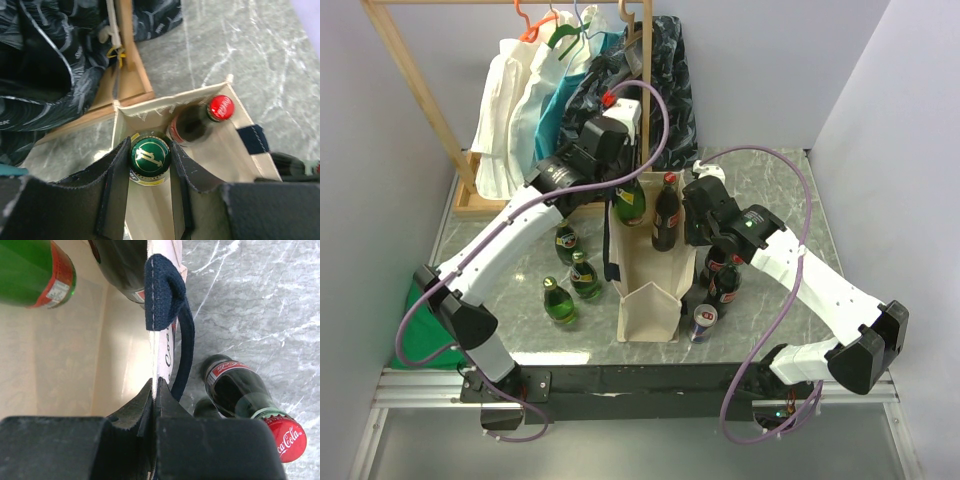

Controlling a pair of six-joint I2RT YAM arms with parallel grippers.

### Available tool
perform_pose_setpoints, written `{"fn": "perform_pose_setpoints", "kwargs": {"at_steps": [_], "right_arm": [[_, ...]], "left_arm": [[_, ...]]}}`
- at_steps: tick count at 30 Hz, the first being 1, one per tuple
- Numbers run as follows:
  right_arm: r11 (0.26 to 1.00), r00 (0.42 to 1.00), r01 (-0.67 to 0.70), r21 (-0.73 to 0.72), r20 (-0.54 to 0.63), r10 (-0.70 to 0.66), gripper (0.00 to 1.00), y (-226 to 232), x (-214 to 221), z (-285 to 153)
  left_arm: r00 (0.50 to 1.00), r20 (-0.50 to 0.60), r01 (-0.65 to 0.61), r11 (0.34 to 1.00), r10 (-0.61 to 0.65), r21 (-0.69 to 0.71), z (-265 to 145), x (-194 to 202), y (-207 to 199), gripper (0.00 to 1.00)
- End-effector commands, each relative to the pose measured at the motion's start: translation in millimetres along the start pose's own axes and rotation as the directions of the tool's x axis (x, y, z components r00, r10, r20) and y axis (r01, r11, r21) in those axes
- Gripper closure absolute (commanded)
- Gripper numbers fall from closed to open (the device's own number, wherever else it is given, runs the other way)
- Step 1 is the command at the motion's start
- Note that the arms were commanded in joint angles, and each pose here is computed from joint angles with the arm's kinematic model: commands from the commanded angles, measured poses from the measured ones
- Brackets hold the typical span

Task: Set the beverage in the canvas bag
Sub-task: Place the drink in the canvas bag.

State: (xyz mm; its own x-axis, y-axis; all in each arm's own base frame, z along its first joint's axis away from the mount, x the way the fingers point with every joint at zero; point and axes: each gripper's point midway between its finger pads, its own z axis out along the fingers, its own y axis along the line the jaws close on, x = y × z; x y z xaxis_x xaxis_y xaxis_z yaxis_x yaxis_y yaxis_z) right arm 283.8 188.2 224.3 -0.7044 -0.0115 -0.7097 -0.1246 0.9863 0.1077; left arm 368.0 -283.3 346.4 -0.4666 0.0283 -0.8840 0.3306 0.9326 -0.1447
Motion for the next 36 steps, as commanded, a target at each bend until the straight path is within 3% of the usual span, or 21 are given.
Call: {"fn": "perform_pose_setpoints", "kwargs": {"at_steps": [1,24,36], "right_arm": [[1.0,1.0,-0.001,0.003,0.018,0.001,1.0,3,-7,-3],[1.0,1.0,-0.01,0.011,0.027,0.01,1.0,1,-9,-4],[1.0,0.999,-0.015,0.0,0.028,0.015,1.0,3,-8,-3]], "left_arm": [[0.983,0.183,0.039,0.998,-0.029,-0.055,-5,-47,3,0.99],[0.991,0.118,0.059,0.998,-0.063,0.035,31,-8,-20,0.99],[0.985,0.149,0.085,0.995,-0.092,0.057,41,3,-22,0.99]]}}
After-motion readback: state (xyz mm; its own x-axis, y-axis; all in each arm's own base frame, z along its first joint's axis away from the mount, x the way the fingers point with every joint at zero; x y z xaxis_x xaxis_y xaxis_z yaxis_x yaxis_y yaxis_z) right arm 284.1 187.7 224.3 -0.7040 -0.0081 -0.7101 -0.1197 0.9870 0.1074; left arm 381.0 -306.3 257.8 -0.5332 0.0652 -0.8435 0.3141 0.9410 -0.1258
